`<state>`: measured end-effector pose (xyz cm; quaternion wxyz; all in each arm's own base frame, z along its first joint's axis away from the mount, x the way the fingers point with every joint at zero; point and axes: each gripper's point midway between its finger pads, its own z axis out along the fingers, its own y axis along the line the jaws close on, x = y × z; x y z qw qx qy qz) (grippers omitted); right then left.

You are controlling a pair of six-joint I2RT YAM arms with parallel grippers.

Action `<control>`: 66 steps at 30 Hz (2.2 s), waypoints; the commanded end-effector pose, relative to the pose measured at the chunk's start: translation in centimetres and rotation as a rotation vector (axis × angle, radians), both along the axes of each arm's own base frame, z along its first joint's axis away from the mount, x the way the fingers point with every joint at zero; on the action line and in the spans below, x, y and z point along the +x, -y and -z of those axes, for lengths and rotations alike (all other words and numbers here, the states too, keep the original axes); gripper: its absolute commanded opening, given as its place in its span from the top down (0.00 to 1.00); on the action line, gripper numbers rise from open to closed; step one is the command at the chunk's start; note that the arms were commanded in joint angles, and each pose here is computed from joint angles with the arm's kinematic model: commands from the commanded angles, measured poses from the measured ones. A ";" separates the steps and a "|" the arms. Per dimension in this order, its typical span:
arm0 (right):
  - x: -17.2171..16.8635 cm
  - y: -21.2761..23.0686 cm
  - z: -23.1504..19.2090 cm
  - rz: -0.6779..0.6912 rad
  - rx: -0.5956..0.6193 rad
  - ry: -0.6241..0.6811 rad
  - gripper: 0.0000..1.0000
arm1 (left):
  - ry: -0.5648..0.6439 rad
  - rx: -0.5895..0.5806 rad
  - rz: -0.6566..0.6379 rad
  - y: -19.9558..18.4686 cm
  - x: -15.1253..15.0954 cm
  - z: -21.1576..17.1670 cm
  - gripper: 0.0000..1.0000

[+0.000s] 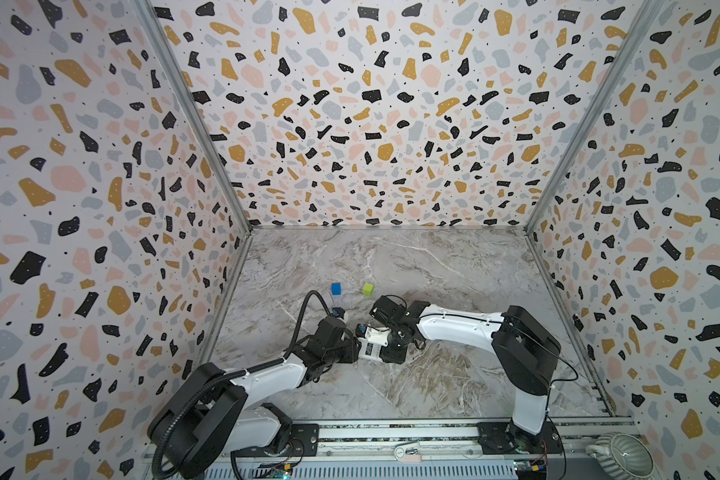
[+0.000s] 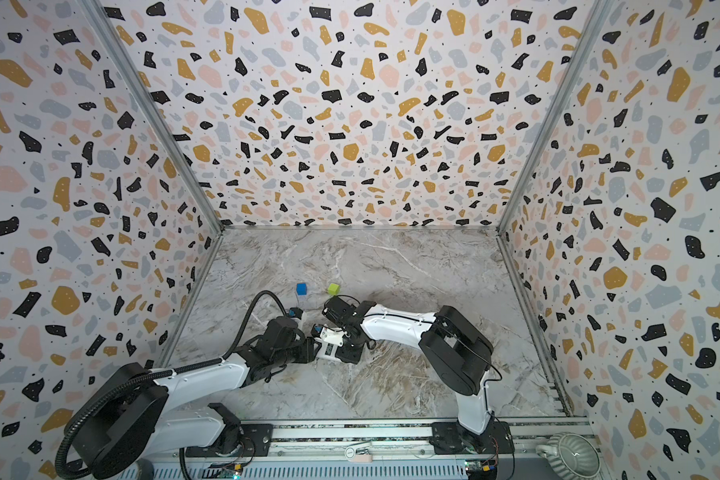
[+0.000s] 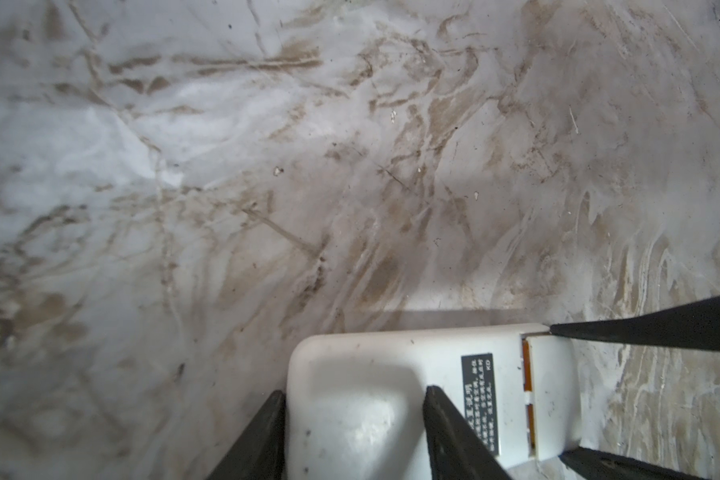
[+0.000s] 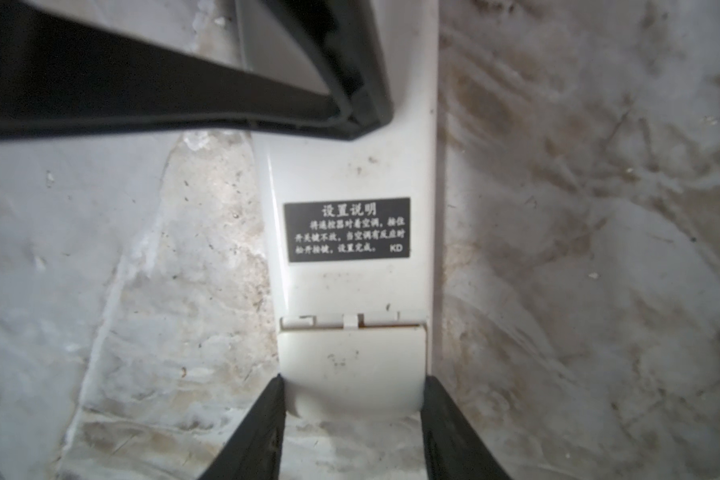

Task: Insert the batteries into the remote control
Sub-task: 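Press the cover down onto the remote with the right gripper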

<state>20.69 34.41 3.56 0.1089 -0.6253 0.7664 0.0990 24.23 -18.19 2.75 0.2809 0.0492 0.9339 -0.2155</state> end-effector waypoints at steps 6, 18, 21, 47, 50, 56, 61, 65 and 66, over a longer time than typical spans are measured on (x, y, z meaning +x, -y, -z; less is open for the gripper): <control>0.7 -0.7 1.4 0.009 -0.030 0.006 0.74 | -0.023 0.021 0.016 -0.4 -0.9 0.9 0.46; 0.6 -1.0 1.4 -0.007 -0.046 0.001 0.73 | -0.024 0.021 0.017 -0.4 -0.9 0.9 0.46; 0.5 -1.1 1.6 -0.012 -0.054 -0.005 0.73 | -0.024 0.021 0.017 -0.4 -0.9 1.0 0.46; -0.3 -1.5 2.5 -0.054 -0.099 -0.014 0.72 | -0.024 0.021 0.019 -0.4 -0.9 1.0 0.46; -0.4 -1.7 2.5 -0.057 -0.087 -0.017 0.69 | -0.024 0.020 0.018 -0.4 -0.9 1.0 0.46; -0.2 -2.0 2.6 -0.048 -0.071 -0.014 0.66 | -0.025 0.012 0.013 -0.5 -1.2 1.1 0.46; -0.2 -1.9 2.7 -0.041 -0.070 -0.014 0.63 | -0.026 0.012 0.004 -0.7 -1.2 1.1 0.47; -0.3 -1.7 2.7 -0.035 -0.056 -0.017 0.60 | -0.028 0.023 -0.008 -0.9 -1.2 1.2 0.48; -0.3 -1.7 2.7 -0.033 -0.055 -0.017 0.60 | -0.027 0.027 -0.014 -1.1 -1.2 1.2 0.49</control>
